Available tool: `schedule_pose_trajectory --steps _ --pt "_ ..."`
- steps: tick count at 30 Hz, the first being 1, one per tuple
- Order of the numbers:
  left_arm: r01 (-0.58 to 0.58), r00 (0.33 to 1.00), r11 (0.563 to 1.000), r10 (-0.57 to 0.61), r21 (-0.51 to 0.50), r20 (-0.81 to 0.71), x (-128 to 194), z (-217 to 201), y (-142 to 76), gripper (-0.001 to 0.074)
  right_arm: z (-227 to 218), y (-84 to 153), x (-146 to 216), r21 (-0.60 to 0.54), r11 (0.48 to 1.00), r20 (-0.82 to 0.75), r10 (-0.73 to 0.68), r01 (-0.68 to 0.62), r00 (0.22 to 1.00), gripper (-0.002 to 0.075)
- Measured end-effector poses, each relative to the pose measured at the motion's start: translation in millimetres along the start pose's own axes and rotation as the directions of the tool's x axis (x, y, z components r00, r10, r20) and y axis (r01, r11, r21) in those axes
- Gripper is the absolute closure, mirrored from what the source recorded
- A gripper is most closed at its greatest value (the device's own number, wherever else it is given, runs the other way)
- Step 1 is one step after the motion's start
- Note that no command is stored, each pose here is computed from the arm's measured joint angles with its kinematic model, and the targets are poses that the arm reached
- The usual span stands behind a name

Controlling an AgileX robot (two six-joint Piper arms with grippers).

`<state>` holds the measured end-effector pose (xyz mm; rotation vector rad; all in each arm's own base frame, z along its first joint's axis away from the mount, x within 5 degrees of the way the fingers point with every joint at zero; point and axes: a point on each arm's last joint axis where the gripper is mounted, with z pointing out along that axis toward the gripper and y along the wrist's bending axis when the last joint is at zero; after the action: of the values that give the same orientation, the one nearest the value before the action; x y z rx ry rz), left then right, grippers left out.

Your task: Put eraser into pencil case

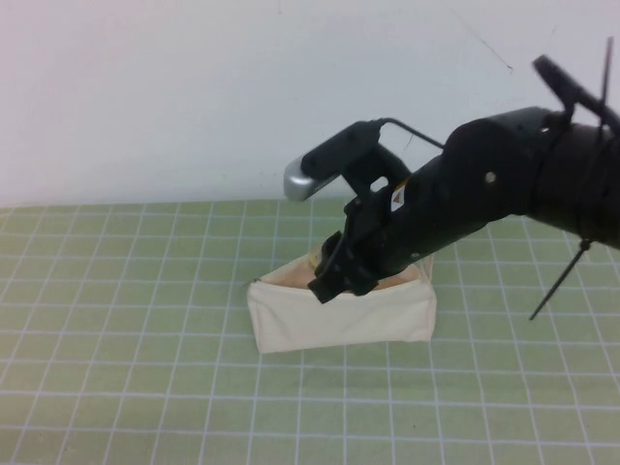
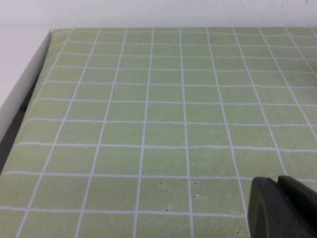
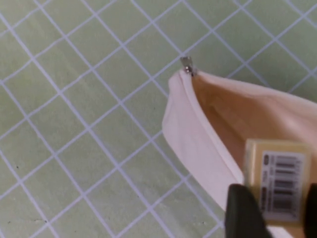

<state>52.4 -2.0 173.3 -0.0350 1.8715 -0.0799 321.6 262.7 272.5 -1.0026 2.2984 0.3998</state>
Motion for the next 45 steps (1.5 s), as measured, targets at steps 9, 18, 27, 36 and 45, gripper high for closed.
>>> schedule_pose_trajectory --steps 9,18,27,36,45 --pt "0.002 1.0 1.0 -0.002 0.0 0.0 0 0 0 0.0736 -3 -2 -9 0.02 0.999 0.026 -0.025 0.025 0.999 0.0377" --pt "0.002 1.0 1.0 -0.002 0.0 0.0 0 0 0 0.0736 -82 4 -39 0.042 0.989 0.013 -0.145 0.145 0.989 0.0678" --pt "0.002 1.0 1.0 -0.002 0.0 0.0 0 0 0 0.0736 -175 5 -3 0.201 0.953 -0.055 -0.219 0.225 0.974 0.0722" --pt "0.002 1.0 1.0 -0.002 0.0 0.0 0 0 0 0.0736 -187 18 106 0.263 0.951 0.065 -0.188 0.165 0.98 0.0725" --pt "0.0 1.0 1.0 0.0 0.0 0.0 0 0 0 0.0736 -170 37 225 0.187 0.979 0.151 -0.109 0.08 0.983 0.0726"
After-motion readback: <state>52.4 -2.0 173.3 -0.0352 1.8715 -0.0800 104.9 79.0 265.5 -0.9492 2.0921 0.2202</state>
